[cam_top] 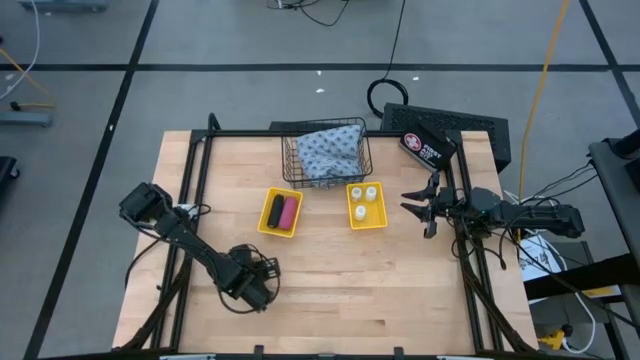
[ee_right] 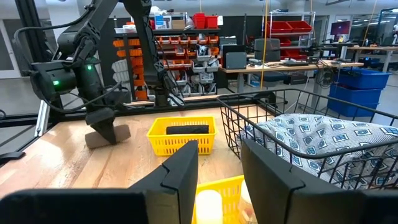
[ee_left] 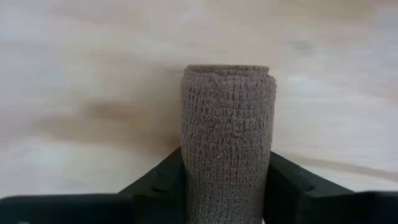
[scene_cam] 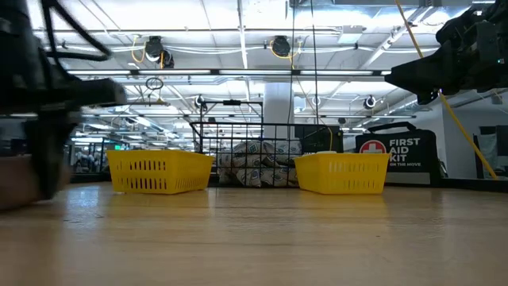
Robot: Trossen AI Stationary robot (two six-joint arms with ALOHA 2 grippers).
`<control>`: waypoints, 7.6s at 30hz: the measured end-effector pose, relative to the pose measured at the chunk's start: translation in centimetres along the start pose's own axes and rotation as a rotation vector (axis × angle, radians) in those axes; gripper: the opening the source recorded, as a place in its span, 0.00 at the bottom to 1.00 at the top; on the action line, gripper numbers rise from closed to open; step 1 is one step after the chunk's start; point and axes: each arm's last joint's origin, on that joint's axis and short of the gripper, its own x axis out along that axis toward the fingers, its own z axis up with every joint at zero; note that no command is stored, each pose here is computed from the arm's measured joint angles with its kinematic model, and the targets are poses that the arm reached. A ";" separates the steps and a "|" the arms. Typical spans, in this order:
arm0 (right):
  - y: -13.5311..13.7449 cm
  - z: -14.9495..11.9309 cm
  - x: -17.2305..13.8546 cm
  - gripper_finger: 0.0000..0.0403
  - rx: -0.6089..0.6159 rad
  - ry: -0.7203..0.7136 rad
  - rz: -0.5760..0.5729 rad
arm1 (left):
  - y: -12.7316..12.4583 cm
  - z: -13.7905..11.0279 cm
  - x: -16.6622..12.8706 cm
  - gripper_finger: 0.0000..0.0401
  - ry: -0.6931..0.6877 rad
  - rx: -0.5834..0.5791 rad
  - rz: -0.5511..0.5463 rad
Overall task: Pick & Place Medicine items
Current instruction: Put the brown bandage into the left yellow basket, then return to Home Position
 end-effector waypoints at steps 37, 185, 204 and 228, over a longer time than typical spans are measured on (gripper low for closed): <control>0.0 0.0 0.0 0.28 0.000 -0.001 0.000 | -8.8 16.4 -6.5 0.38 -0.174 0.537 -0.364; 0.0 -0.1 0.1 0.28 -0.001 0.008 0.000 | 9.4 22.9 -11.3 0.77 -1.002 0.778 -1.386; 0.0 -0.1 0.1 0.28 -0.001 0.009 0.000 | 8.5 21.7 -5.3 0.77 -0.956 0.799 -1.338; 0.0 -0.1 0.1 0.28 -0.001 0.009 0.000 | 8.5 21.0 -2.3 0.77 -0.905 1.038 -1.211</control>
